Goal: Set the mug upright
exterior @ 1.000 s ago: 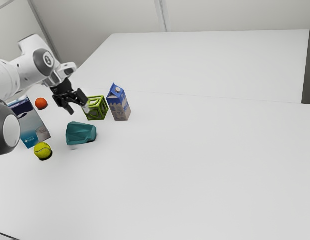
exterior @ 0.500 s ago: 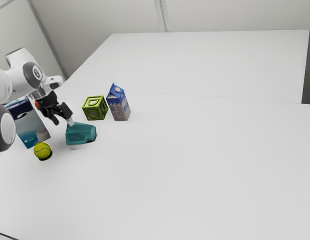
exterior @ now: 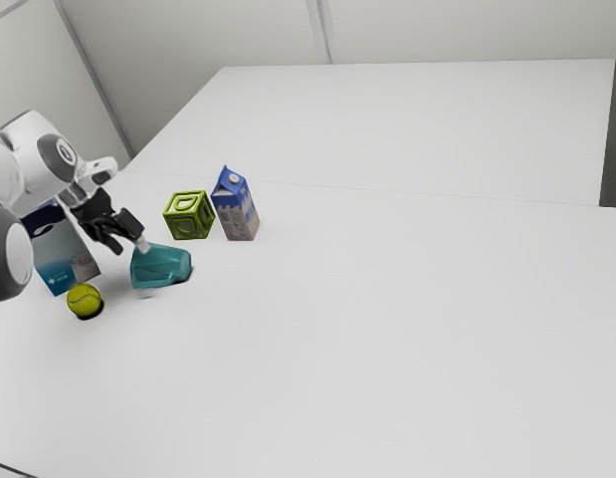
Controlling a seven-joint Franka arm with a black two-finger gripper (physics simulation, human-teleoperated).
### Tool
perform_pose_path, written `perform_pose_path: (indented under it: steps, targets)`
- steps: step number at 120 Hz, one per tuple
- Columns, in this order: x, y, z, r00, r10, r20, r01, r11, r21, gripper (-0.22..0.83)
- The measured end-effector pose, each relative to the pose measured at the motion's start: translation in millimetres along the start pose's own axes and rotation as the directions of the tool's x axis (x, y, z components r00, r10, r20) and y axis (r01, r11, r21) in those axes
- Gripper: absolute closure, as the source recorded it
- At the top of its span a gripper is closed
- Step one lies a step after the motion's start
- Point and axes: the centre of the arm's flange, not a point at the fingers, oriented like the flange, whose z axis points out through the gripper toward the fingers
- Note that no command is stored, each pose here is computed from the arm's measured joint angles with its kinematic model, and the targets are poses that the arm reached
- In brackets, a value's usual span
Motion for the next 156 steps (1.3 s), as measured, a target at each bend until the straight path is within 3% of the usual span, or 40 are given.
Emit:
perform_pose_path:
  steps: [133,156]
  targets:
    - [-8.8,-25.7,50.7,0.983,-0.08,-0.167,0.036,0.967,-0.252,0.0]
    - [-8.7,-25.7,51.2,0.982,-0.064,-0.178,0.017,0.966,-0.257,0.13]
